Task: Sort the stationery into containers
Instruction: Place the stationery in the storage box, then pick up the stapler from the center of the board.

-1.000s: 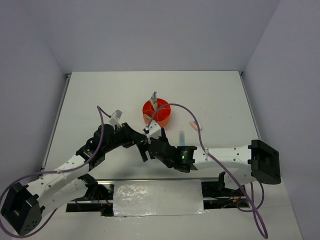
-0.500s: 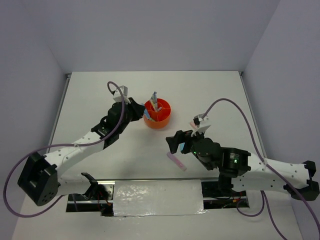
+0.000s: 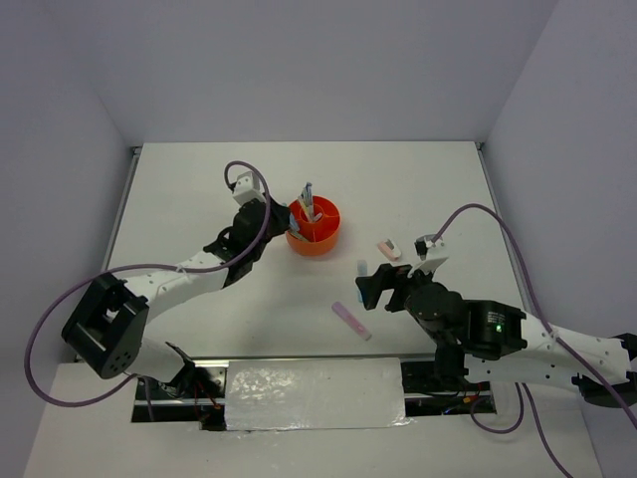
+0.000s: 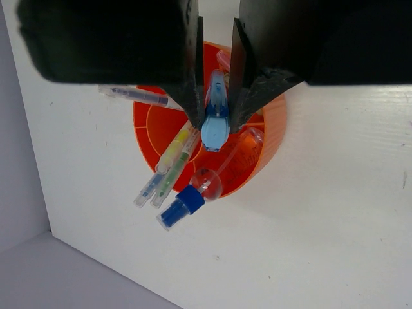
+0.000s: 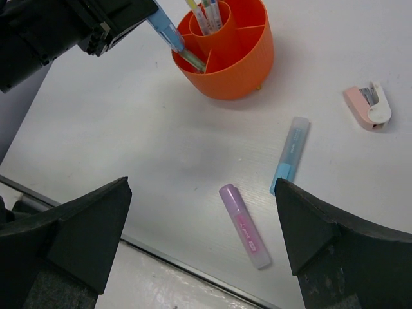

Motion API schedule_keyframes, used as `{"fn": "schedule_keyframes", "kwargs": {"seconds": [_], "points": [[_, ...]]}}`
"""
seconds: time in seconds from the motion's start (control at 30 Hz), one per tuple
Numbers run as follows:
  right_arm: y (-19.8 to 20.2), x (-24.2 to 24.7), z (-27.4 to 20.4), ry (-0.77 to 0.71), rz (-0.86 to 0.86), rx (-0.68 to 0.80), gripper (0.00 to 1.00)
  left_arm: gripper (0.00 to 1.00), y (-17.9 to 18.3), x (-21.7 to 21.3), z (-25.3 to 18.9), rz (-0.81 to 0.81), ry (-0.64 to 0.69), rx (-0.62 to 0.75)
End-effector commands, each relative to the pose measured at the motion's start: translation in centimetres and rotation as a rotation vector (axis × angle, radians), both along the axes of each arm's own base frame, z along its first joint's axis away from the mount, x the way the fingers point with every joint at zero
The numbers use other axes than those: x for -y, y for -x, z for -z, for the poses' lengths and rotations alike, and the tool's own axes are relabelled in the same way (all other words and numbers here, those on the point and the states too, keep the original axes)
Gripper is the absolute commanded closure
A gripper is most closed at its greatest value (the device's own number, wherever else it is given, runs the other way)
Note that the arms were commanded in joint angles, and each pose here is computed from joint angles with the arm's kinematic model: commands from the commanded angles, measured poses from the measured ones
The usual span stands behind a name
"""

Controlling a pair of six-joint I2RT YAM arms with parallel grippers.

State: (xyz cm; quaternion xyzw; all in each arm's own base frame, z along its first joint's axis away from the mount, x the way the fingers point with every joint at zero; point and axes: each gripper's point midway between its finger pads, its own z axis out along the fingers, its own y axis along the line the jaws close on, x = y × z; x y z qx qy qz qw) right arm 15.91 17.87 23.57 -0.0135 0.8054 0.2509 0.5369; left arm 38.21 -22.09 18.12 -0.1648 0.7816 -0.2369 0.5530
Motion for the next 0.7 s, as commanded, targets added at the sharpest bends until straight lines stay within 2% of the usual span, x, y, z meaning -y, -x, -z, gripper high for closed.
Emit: {"fn": "schedule_keyframes", "kwargs": {"seconds": [0.0, 0.1, 0.17, 0.37, 0.57, 0.63, 0.67], "points": [[-0.3, 1.0, 0.8, 0.028, 0.042, -0.005, 0.00, 0.91, -1.2, 1.2, -2.1, 0.000, 0.081, 0.065], [-0.3, 1.2, 0.6, 0.028, 0.047, -0.005, 0.00, 0.88, -1.3, 1.3, -1.1, -0.007, 0.086, 0.042], [-0.2, 1.2, 0.4, 0.019, 0.042, -0.003, 0.00, 0.79, -1.1, 1.3, -0.4, -0.002, 0.091, 0.038], [-0.1, 0.9, 0.4, 0.016, 0.027, 0.000, 0.00, 0.28, -0.4, 1.4, -1.2, 0.019, 0.120, 0.059], [-0.6, 0.9, 1.6, 0.062, 0.064, -0.035, 0.00, 0.15, 0.9, 0.6, -3.4, 0.024, 0.157, 0.089], [-1.7, 1.4, 2.8, 0.103, 0.104, -0.077, 0.00, 0.12, 1.7, -0.1, -3.1, 0.011, 0.136, 0.052], [-2.2, 1.5, 3.4, 0.114, 0.110, -0.101, 0.00, 0.02, 2.2, -0.5, -4.1, 0.012, 0.135, 0.053]]}}
